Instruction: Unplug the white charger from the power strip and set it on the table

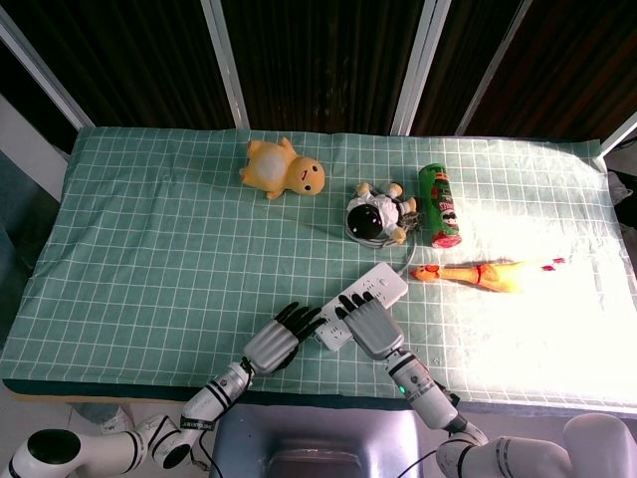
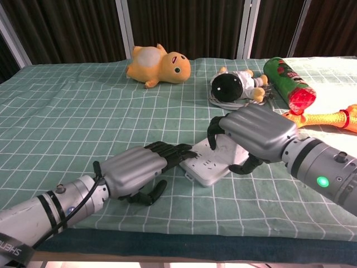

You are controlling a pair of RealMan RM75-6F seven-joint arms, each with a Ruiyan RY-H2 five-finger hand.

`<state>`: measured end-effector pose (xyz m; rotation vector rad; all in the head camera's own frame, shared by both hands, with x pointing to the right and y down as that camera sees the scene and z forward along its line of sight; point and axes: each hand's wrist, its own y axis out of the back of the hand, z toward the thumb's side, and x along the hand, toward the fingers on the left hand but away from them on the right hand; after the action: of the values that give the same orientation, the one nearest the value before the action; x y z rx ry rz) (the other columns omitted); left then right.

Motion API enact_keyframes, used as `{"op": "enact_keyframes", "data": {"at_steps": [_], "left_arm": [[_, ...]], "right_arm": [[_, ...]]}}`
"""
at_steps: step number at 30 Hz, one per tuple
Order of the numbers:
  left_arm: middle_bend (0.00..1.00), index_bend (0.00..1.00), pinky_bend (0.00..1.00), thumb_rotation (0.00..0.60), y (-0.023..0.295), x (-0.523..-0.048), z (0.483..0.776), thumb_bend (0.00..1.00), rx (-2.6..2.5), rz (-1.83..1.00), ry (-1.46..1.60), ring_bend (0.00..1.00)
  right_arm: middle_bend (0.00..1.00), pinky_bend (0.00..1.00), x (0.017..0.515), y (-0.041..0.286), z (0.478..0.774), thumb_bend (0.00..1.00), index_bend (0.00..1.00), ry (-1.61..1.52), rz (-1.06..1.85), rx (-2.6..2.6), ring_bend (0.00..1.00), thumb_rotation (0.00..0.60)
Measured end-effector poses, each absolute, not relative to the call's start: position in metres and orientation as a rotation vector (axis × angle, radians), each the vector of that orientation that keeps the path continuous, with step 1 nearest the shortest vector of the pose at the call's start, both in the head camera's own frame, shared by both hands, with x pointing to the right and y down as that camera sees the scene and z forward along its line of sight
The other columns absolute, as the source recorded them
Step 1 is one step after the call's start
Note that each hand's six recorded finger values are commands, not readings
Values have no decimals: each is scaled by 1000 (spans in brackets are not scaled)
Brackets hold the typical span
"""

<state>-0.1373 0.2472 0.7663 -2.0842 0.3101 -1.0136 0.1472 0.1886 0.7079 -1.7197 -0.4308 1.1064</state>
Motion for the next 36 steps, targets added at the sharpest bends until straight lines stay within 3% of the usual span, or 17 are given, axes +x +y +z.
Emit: {"op": "enact_keyframes", "data": {"at_steps": [3,11,36], "left_arm": [[0,0,16,600,249,-137,767,687,-2083,-1010,301,0],[0,0,16,600,253,-137,766,686,-2076,-1001,292,0],[0,0,16,600,249,-130,766,685,-2047,-985,285,0]], "right_arm": [[514,633,147,188,708,424,754,-436,1110,-1730,589,600],[566,671,147,187,706,442,832,-456,1115,-1747,669,600],[578,690,159,189,677,450,847,-582,1032,-1796,690,600]]}}
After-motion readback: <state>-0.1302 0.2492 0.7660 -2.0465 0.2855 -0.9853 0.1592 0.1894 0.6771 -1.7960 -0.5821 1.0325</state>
